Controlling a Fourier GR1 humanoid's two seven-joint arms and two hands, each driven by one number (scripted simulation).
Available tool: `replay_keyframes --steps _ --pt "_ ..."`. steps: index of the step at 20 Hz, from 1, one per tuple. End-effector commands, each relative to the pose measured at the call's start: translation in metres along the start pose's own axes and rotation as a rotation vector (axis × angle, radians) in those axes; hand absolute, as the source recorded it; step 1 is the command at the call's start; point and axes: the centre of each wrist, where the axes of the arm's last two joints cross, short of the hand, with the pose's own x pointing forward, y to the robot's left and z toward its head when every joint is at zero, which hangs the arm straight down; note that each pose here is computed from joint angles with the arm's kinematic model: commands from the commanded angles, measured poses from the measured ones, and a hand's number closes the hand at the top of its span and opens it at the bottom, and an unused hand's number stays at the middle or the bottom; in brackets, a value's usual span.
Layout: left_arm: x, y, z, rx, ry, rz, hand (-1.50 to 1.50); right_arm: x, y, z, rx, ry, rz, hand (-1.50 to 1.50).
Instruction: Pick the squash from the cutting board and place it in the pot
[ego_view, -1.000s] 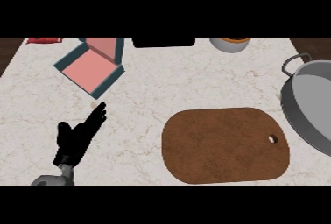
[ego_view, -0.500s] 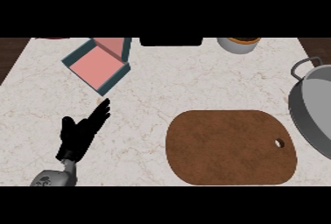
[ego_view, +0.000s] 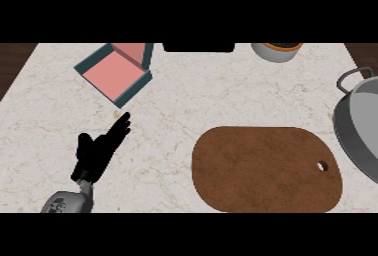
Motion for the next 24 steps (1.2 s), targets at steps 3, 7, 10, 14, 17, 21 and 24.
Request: replay_keyframes --steps 3,7,10,14,17,21,24 --pt "-0.001 0.007 0.006 -0.018 0.002 -0.002 0.0 0.059 0.009 -0.054 0.051 0.045 0.101 1.5" --pt "0.0 0.013 0.008 -0.032 0.011 -0.025 0.0 0.063 0.045 -0.069 0.117 0.053 0.198 1.5" --pt "0.001 -0.004 -0.005 -0.014 -0.007 -0.024 0.0 0.07 0.055 -0.1 0.158 0.079 0.271 1.5" --pt "0.013 -0.018 -0.02 -0.05 -0.015 -0.017 0.0 0.058 0.067 -0.104 0.174 0.106 0.565 1.5" --pt "0.018 -0.005 -0.009 -0.054 -0.01 -0.018 0.0 0.064 0.09 -0.115 0.2 0.171 0.662 1.5" --pt "0.004 -0.016 -0.016 -0.047 -0.003 -0.02 0.0 0.072 0.122 -0.125 0.411 0.292 0.64 1.5" --pt "0.005 0.0 -0.013 -0.033 -0.003 -0.01 0.0 0.066 0.141 -0.126 0.521 0.479 0.598 1.5"
